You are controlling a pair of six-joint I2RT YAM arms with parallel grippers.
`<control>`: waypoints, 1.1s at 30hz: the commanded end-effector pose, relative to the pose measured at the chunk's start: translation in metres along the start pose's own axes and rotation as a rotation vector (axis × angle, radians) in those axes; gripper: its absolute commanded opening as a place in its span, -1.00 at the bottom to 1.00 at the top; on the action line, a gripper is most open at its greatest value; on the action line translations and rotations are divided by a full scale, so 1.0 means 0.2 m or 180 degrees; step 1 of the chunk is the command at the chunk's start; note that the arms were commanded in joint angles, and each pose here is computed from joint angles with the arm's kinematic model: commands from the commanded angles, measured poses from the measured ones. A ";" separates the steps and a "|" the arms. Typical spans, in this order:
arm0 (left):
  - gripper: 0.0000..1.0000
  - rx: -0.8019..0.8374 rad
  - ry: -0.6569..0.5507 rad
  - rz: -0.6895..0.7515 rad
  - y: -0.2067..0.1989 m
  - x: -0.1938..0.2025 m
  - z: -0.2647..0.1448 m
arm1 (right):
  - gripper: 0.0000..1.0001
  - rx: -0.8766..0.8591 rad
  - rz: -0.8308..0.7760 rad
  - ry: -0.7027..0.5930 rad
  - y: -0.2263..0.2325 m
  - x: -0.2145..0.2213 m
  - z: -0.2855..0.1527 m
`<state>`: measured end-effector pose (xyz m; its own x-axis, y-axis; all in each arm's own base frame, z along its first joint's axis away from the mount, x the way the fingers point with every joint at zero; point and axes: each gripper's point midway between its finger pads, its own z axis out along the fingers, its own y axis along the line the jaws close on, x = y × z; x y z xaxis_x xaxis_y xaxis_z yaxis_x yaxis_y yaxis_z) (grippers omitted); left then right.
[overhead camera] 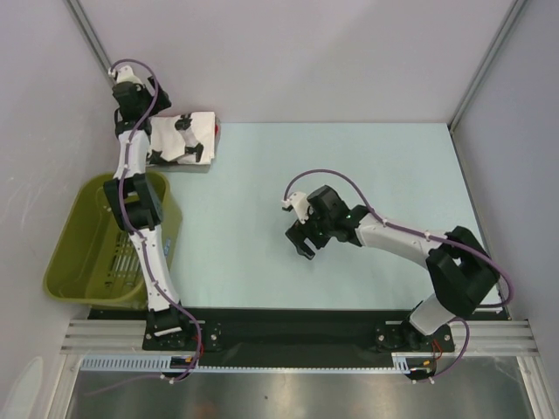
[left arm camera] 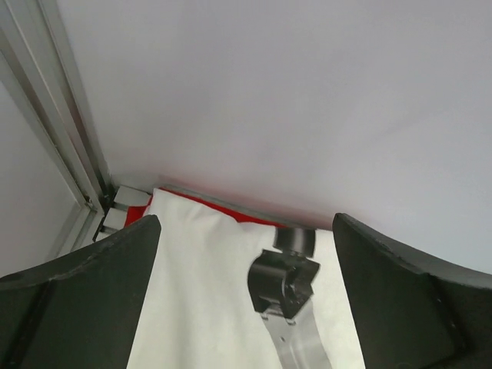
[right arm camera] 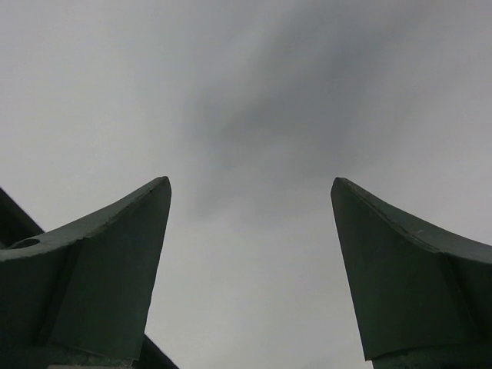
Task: Fold and stack the t-shirts
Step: Neatly place the folded tshirt to the corner, then reset both grippers
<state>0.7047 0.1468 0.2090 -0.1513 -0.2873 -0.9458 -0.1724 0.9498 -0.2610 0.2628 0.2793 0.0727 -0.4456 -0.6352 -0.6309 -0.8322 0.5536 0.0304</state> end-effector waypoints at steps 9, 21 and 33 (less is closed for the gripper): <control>1.00 0.0820 -0.0165 -0.0144 -0.89 -0.41 -0.75 | 0.88 0.0193 0.0821 -0.1044 0.05 -0.13 -0.37; 1.00 0.2300 0.1492 -0.0810 -1.56 0.67 -2.07 | 0.99 0.0435 0.2521 -0.2007 0.00 0.14 -0.59; 1.00 0.3061 0.1920 -0.2830 -1.23 1.09 -2.78 | 0.99 -0.0184 0.4514 -0.2490 0.03 0.46 -0.49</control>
<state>0.1908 -0.2173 0.1207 -0.7827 -0.4998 -0.3709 0.1854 0.3816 -0.9055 0.1806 0.1731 0.0880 -0.6115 0.6296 -0.4792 -0.0557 0.5699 0.8198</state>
